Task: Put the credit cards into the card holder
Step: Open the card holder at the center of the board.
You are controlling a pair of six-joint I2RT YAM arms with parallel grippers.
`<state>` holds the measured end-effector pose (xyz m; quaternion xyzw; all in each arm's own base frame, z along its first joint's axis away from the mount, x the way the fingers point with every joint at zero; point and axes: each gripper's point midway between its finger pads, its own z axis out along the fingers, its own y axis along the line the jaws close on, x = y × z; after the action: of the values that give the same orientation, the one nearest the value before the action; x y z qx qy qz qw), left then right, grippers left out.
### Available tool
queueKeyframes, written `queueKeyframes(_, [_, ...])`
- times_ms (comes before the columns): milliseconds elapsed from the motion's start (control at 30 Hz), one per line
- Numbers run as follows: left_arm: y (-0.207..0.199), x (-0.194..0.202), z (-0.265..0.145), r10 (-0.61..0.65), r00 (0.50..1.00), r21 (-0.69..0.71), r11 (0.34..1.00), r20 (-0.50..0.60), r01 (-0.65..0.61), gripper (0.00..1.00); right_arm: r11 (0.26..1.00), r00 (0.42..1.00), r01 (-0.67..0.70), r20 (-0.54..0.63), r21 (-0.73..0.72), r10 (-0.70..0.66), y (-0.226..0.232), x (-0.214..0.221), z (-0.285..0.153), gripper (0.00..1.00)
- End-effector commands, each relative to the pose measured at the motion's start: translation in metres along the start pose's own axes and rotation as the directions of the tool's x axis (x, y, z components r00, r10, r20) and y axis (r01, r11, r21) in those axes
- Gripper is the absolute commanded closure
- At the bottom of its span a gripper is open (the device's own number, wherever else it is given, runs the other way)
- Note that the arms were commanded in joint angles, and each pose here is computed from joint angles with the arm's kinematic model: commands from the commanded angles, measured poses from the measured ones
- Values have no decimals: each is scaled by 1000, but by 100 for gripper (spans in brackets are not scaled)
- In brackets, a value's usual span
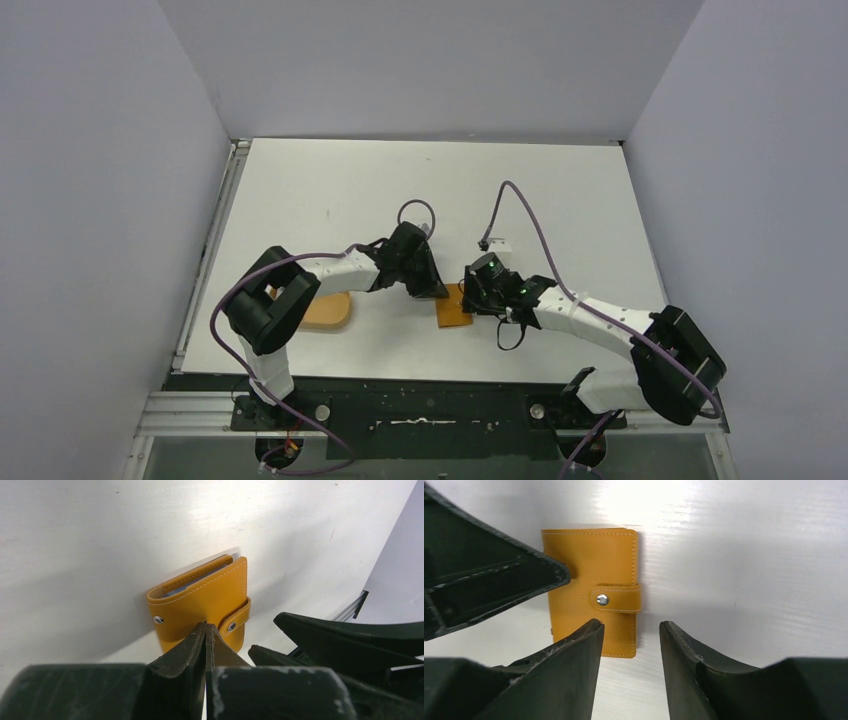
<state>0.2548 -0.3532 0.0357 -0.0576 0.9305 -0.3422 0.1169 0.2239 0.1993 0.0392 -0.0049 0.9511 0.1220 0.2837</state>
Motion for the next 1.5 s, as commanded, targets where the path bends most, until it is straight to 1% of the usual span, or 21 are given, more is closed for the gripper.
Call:
queueKeyframes(0, [-8, -6, -2, 22, 1000, 29, 999, 22, -23, 100, 998, 995, 56, 84, 12, -57, 15, -27, -9, 54])
queueKeyframes(200, [9, -5, 3, 4, 1000, -10, 1000, 23, -4, 100, 993, 990, 115, 83, 38, -118, 26, -31, -5, 53])
queueKeyframes(433, [32, 2, 10, -9, 1000, -80, 997, 2, 9, 100, 980, 980, 181, 71, 87, -187, 35, -32, 1, 45])
queueKeyframes(667, [53, 9, 15, -24, 1000, -135, 991, -15, 21, 100, 966, 971, 225, 53, 130, -234, 35, -27, 7, 43])
queueKeyframes(933, [68, 13, 18, -39, 999, -173, 984, -26, 33, 100, 943, 959, 273, 28, 191, -283, 28, -23, 16, 43])
queueKeyframes(1167, [70, 14, 19, -43, 999, -175, 984, -31, 37, 100, 925, 949, 306, 8, 224, -316, 27, -23, 22, 44])
queueKeyframes(1467, [72, 15, 18, -38, 999, -182, 983, -38, 30, 100, 883, 934, 346, -31, 318, -355, 11, -22, 22, 54])
